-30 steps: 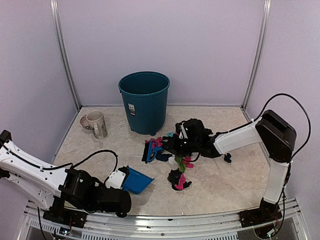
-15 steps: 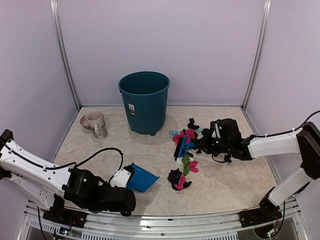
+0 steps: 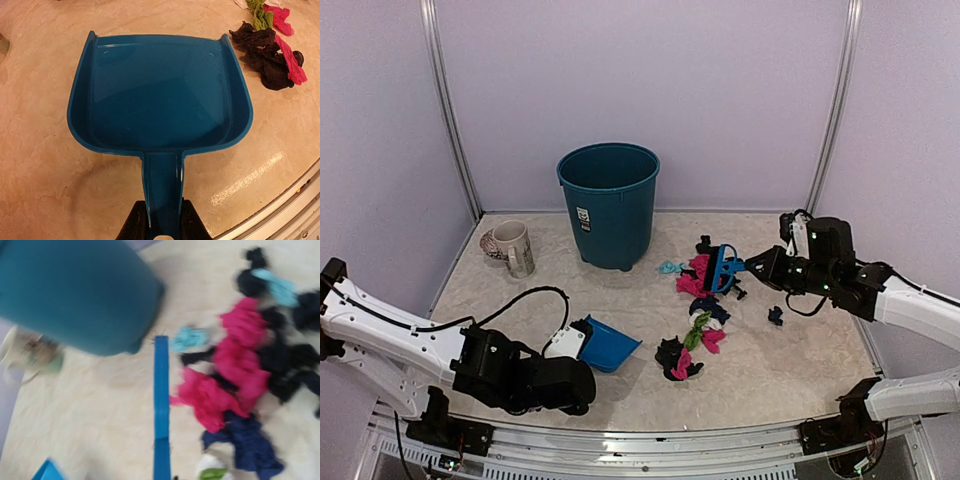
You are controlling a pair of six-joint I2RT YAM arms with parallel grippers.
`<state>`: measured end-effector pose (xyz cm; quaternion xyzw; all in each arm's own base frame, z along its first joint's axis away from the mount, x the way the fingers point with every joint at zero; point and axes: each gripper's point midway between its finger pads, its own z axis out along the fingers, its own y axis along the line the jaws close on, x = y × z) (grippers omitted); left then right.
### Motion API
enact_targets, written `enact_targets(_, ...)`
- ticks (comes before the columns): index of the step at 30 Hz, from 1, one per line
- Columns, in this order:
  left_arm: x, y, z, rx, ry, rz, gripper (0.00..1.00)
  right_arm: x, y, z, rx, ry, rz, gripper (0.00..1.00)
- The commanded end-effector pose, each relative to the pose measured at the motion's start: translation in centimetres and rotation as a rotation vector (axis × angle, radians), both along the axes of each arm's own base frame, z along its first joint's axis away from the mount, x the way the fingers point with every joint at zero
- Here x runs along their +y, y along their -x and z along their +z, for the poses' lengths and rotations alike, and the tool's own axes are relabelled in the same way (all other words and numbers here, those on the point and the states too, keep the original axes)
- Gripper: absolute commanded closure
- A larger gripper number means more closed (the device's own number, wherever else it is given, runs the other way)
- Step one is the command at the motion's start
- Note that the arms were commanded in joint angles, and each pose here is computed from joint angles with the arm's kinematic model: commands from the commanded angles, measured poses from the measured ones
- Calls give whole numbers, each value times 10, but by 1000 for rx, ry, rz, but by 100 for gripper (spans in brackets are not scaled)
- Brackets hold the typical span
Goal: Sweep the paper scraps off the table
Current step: Sweep the paper scraps at the center of the board.
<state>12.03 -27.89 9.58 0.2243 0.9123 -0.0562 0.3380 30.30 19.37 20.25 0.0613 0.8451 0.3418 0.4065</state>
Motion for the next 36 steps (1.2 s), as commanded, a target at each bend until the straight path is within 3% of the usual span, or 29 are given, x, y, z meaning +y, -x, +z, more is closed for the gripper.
enact_targets(1,-4,-17,19,-44,50,53,100,20,29,24,-39,54,236,100)
enact_targets(5,8,-35,23,-74,36,128,100,42,63,37,-58,63,448,100)
enact_targets(11,22,-58,36,-113,56,211,100,75,118,15,17,111,753,100)
enact_targets(20,44,-68,47,-136,86,277,100,113,166,-36,138,247,1008,100)
enact_targets(29,46,-61,40,-112,121,244,100,94,118,-70,185,549,813,100)
enact_targets(36,28,-56,26,-87,113,155,100,56,68,-68,181,672,596,100)
